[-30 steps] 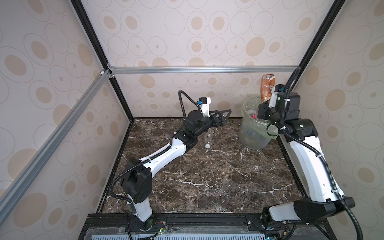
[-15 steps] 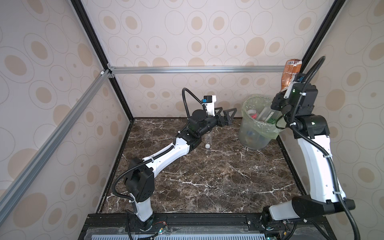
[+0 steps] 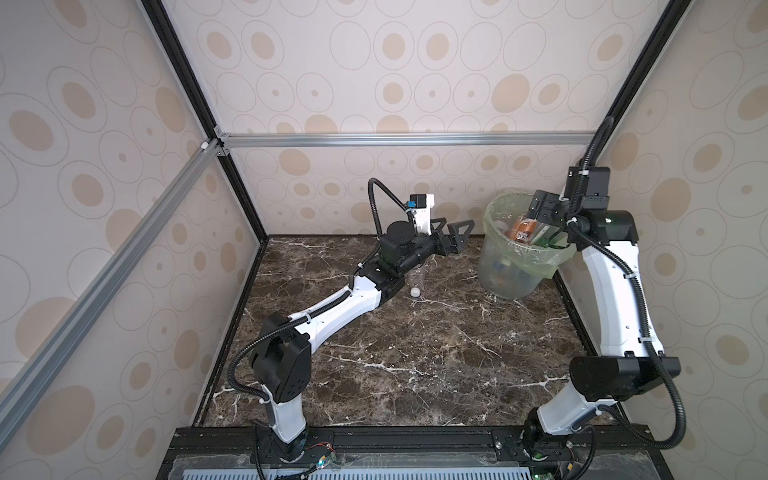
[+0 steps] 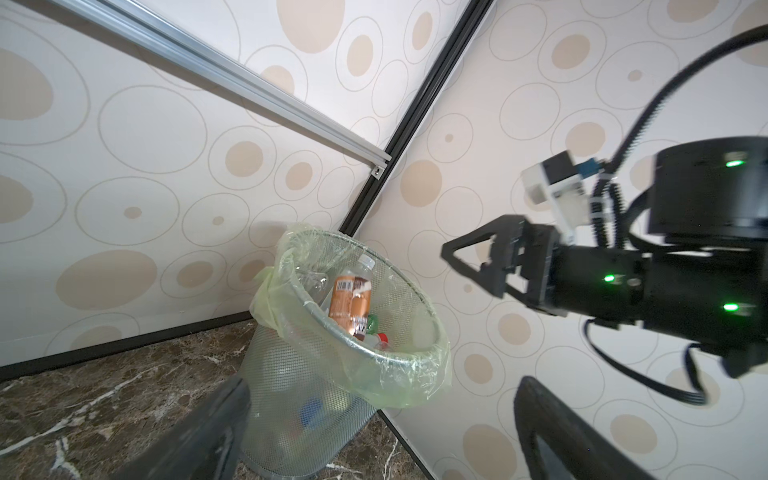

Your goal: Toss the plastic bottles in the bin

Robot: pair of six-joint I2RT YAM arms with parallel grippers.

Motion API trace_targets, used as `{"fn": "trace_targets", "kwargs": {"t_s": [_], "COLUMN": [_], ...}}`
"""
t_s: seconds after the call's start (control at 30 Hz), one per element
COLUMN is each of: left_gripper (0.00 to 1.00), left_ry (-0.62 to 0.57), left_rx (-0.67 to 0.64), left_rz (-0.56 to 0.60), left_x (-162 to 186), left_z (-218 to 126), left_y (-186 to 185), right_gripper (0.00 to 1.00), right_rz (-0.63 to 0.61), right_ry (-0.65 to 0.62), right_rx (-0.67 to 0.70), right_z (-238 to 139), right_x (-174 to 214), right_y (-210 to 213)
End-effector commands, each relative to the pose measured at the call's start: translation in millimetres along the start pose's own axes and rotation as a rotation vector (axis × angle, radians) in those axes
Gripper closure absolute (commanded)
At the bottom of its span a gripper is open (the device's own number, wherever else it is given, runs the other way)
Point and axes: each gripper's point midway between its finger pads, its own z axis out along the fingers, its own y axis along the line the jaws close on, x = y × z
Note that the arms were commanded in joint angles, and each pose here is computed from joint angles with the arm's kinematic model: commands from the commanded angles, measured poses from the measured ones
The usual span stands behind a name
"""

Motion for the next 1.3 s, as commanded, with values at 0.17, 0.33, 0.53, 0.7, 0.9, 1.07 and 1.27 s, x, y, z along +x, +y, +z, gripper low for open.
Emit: {"fn": "trace_targets", "kwargs": {"t_s": [0.17,0.33,0.53,0.7,0.9,1.07,1.27], "left_gripper": [0.01,0.01,0.01,0.01,0.01,0.01,0.01], "left_ry": [-0.016,-0.018,0.019,0.129,0.189,0.323,0.481], "left_rx": [0.021,0.005,-0.1,-0.39,-0.562,-0.591,-0.678], "left_rz": [-0.012,-0.001,0.109,0.421,0.565,0.453,0.281], "left_x": [-7,-8,-6,-4,4,37,82], "left_z": [1,0,6,12,0,-5,-15], "left_y": [-6,-4,13,66,104,141,199], "right_gripper": [0.0,0.0,0.0,0.0,0.0,0.0,0.0], "right_rz": [0.021,0.022,0.022,0.032,0.016,-0.022,-0.113], "right_ry": [-0.044,-0.049,-0.054,-0.053,-0.067,-0.028,0.051], "right_rx": [-0.036,-0.047,-0.056,-0.1,-0.177,-0.276,-0.373], "right_z": [-26,-30,-33,-35,-36,-31,-24], "right_x": [-14,-15,-11,-7,-1,21,69], "right_y": [-1,0,0,7,31,70,123]}}
